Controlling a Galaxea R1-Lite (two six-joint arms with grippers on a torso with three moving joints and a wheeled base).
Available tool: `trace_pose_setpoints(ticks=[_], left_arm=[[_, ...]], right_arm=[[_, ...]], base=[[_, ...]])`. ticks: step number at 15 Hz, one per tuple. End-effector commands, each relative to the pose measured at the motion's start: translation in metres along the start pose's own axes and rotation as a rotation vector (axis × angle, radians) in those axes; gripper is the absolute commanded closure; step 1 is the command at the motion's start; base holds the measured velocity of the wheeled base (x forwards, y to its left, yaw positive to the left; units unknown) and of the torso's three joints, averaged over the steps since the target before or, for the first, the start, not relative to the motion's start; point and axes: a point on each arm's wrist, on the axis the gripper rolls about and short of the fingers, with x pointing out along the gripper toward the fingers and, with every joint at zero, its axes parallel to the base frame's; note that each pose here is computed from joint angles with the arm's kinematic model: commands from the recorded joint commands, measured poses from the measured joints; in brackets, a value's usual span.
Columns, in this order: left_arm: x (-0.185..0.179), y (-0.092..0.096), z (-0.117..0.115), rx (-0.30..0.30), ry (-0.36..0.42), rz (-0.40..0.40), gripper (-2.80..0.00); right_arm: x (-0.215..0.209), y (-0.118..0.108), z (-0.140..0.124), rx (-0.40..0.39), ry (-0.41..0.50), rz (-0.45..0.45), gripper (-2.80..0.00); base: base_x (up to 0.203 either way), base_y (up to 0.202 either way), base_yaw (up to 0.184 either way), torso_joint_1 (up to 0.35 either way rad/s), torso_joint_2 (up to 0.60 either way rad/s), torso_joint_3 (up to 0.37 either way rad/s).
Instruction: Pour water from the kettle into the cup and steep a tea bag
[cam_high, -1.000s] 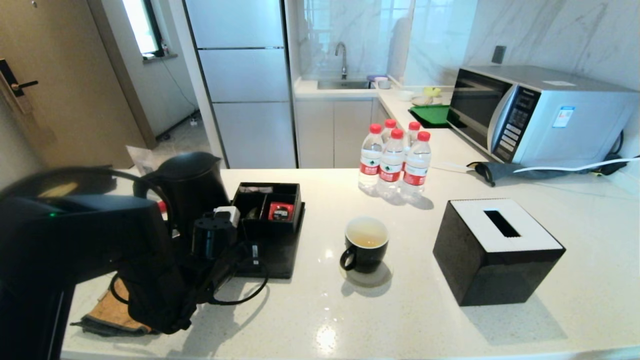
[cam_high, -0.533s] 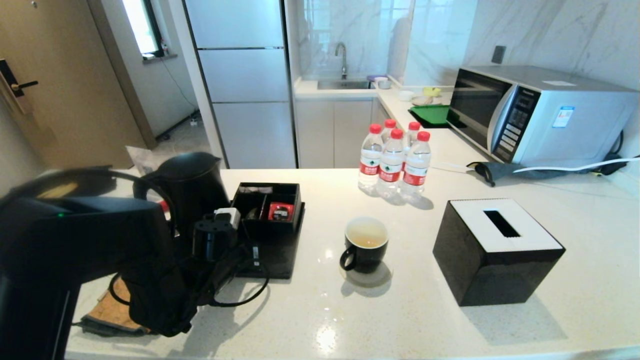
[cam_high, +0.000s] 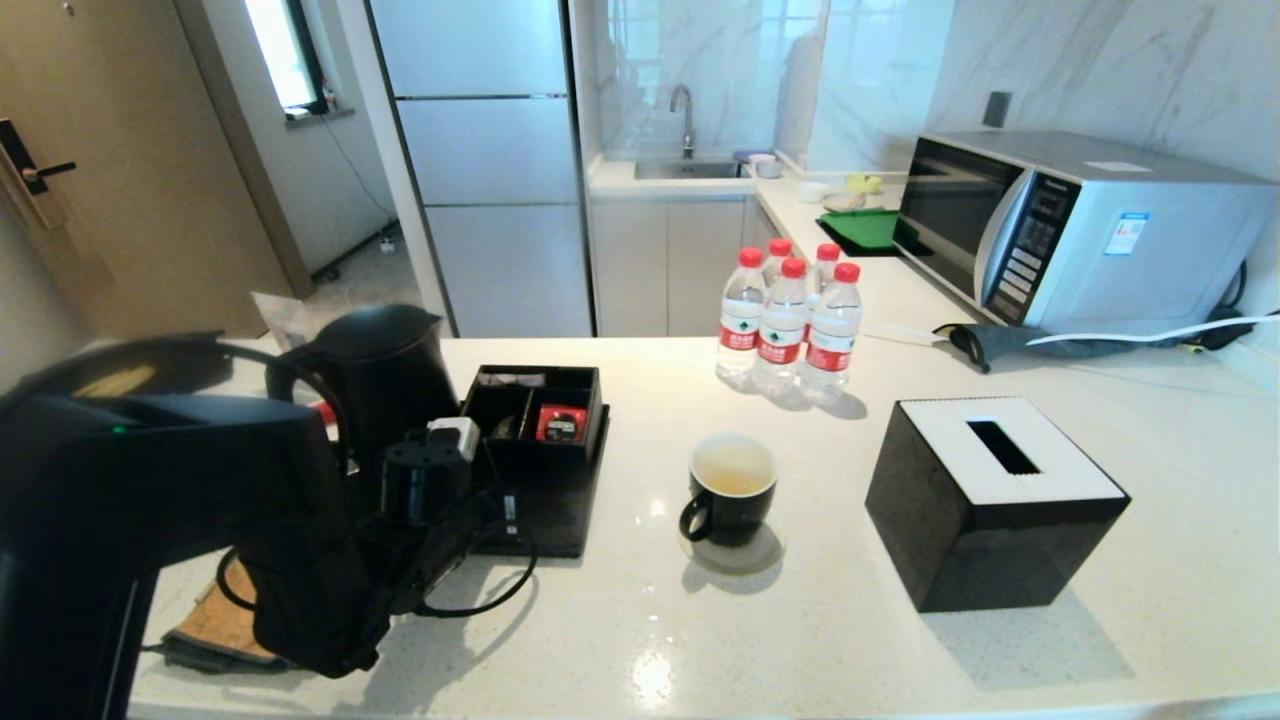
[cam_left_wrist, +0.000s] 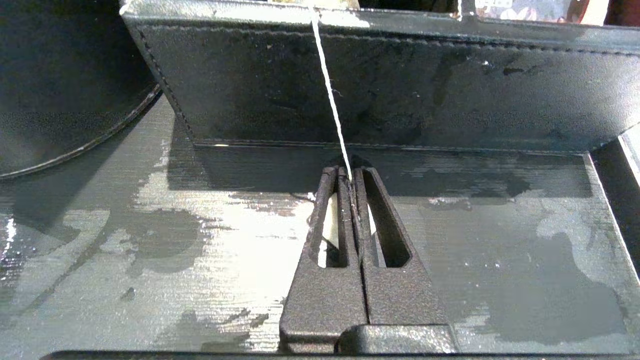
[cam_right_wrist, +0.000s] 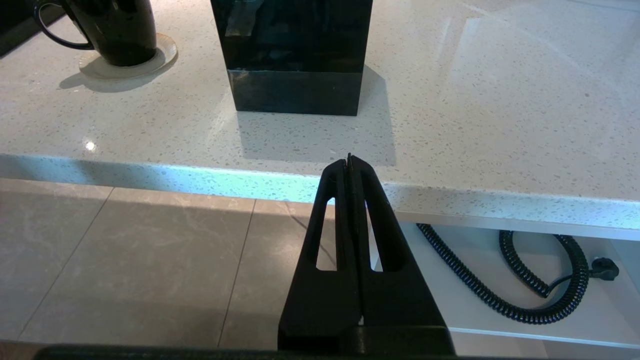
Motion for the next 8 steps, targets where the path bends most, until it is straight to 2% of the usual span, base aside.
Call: trace_pose_setpoints(ticks=[1, 8], left_arm=[[-0.001, 0.0, 0.0, 0.0, -0.003, 0.001, 0.0], [-0.012, 0.003, 0.012, -0.008, -0.036, 0.006, 0.0]], right_arm=[[0.0, 0.0, 0.0, 0.0, 0.002, 0.001, 0.0], [0.0, 0.0, 0.0, 0.0, 0.002, 0.001, 0.0]], base=[[0.0, 0.0, 0.0, 0.0, 0.0, 0.0], [0.0, 0.0, 0.0, 0.0, 0.0, 0.0]])
